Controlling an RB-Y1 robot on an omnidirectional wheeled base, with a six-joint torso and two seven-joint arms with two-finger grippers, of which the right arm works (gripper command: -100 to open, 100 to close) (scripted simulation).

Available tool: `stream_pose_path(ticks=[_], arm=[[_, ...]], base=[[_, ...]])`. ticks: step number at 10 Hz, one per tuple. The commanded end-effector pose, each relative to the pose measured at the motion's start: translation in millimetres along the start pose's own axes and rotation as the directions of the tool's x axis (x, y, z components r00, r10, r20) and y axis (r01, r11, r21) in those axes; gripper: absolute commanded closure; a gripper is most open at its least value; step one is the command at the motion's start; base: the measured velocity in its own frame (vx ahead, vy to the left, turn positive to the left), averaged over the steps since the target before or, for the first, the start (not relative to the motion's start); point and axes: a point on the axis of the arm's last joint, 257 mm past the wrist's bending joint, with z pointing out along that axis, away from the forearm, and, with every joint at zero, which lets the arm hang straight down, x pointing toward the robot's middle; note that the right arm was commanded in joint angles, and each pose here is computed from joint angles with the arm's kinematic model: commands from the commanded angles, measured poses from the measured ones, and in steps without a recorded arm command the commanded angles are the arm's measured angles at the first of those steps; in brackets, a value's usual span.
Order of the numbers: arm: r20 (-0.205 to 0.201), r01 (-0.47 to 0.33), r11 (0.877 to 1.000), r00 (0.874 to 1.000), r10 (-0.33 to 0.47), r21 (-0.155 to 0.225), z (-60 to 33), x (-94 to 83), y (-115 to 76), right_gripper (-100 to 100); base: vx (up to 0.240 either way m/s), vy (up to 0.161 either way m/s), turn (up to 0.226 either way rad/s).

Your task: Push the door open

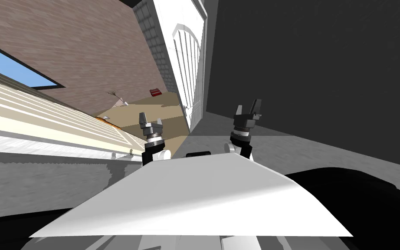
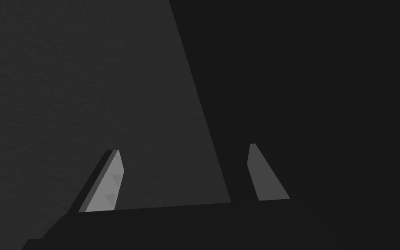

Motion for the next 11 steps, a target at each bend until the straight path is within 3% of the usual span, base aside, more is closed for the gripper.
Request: stream_pose_path(ticks=[1, 6, 11], arm=[[-0.013, -0.013, 1.000, 1.000, 0.014, 0.019, -1.2, 5.7, -11.5, -100], [-0.057, -0.058, 0.994, 0.996, 0.063, 0.092, -7.0, 27.8, -53.4, -100], [-0.097, -0.097, 0.980, 0.989, 0.115, 0.171, -15.4, 53.4, -96.5, -100]], base=[[0.053, -0.019, 0.078], [0.126, -0.051, 0.093], [0.084, -0.051, 0.091]])
